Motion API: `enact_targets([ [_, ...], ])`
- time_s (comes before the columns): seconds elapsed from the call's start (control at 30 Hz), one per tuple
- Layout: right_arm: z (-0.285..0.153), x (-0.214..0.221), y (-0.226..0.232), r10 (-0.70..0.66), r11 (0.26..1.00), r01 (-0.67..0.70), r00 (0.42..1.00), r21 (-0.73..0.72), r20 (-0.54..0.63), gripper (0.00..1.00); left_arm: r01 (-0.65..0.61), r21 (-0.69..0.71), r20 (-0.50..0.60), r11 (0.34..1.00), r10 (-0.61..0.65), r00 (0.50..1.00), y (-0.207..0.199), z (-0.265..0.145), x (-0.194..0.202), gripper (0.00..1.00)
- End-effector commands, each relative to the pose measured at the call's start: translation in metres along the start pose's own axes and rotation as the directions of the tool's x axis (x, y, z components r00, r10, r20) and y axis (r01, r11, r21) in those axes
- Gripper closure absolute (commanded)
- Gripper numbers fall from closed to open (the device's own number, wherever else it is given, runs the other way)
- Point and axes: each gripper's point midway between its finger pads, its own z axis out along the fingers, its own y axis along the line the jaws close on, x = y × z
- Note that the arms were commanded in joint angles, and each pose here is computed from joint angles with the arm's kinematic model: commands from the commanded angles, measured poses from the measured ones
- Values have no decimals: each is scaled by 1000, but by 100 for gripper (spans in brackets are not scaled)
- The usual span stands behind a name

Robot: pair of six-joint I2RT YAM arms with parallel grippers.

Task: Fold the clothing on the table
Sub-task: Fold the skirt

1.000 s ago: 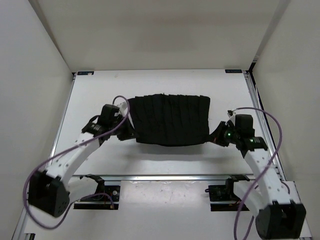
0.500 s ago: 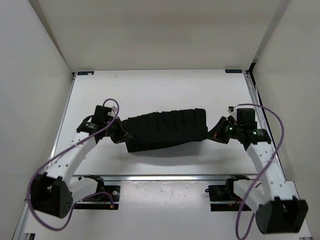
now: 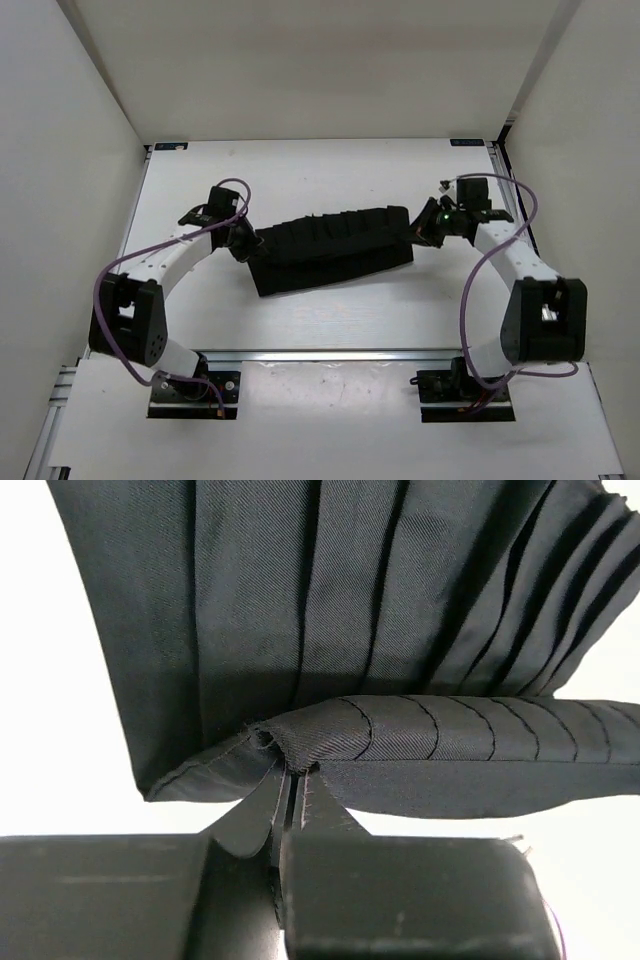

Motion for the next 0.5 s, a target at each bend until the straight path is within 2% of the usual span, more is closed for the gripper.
enact_targets([
  [0.0, 5, -60, 6, -91, 996, 94, 988, -13, 125, 100, 35, -99, 129, 994, -22, 991, 15, 4, -38, 100],
  [0.03, 11, -69, 9, -98, 994, 102, 988, -28, 117, 97, 32, -96, 132, 995, -19, 991, 10, 5, -40, 97],
  [0.07, 21, -71, 3, -87, 996, 90, 992, -28, 93, 88, 25, -112, 124, 993, -11, 992, 12, 13, -41, 93],
  [0.1, 22, -82, 12, -108, 992, 115, 988, -57, 110, 71, 36, -123, 125, 992, -21, 992, 13, 19, -42, 82],
  [0.13, 28, -96, 16, -116, 988, 128, 984, -85, 132, 66, 60, -111, 146, 992, -44, 988, 9, 20, -51, 71],
  [0.17, 39, -99, 13, -116, 987, 128, 986, -99, 121, 59, 62, -81, 168, 995, -47, 985, 3, 23, -59, 66],
  [0.23, 38, -129, 32, -155, 966, 193, 966, -174, 207, 46, 135, 0, 214, 991, -132, 968, -9, 25, -73, 55],
  [0.27, 41, -136, 32, -141, 965, 183, 965, -187, 220, 41, 162, 57, 256, 985, -171, 951, -18, 22, -88, 54],
  [0.4, 32, -159, 58, -164, 930, 251, 936, -266, 310, 39, 165, 121, 342, 979, -197, 919, -47, -2, -133, 52],
  [0.47, 25, -160, 60, -200, 929, 284, 925, -236, 324, 41, 138, 119, 386, 983, -174, 906, -49, -18, -144, 52],
])
